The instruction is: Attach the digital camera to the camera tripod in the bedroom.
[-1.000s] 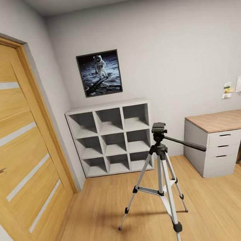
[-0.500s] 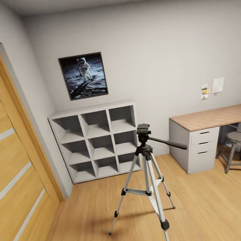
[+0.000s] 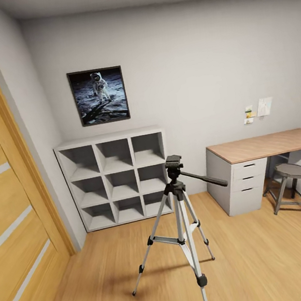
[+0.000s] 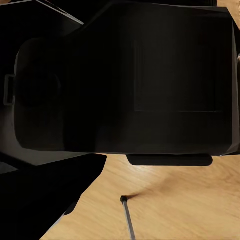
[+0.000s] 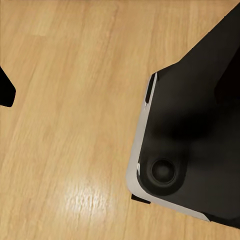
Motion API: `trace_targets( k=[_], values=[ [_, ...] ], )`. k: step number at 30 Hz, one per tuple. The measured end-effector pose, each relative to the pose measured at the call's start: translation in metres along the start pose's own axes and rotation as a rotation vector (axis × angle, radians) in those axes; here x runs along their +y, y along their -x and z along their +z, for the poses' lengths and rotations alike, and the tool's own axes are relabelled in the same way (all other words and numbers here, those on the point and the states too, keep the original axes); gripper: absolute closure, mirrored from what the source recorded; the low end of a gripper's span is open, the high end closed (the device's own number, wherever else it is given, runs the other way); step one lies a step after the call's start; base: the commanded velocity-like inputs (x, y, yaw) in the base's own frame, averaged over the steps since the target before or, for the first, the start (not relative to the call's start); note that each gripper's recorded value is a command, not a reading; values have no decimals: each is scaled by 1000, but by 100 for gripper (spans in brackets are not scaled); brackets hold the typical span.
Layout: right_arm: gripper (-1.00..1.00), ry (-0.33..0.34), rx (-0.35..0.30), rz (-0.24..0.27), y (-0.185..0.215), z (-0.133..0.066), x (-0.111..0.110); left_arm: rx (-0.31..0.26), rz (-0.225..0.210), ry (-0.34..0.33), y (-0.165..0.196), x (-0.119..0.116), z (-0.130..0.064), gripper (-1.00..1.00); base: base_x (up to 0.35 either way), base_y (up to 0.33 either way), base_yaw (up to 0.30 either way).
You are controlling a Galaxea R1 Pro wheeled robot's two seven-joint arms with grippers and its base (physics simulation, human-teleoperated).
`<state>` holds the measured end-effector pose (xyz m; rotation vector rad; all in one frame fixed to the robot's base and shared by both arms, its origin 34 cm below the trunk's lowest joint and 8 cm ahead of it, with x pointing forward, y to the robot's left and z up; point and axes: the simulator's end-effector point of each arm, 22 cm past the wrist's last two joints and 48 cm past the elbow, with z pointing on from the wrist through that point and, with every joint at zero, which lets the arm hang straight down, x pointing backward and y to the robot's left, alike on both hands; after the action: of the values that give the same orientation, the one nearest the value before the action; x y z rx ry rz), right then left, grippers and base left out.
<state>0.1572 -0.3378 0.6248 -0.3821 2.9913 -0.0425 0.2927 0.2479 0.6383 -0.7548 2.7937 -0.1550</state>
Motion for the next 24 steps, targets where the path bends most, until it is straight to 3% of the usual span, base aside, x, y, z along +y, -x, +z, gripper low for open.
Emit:
trace_targets(
  k=[13,24],
  values=[
    [-100,-1,-6,2,1,0,0,0,0,0,0,0,0,100,0,0,-14],
    [-100,-1,-6,6,1,0,1,0,0,0,0,0,0,100,0,0,-237]
  ],
)
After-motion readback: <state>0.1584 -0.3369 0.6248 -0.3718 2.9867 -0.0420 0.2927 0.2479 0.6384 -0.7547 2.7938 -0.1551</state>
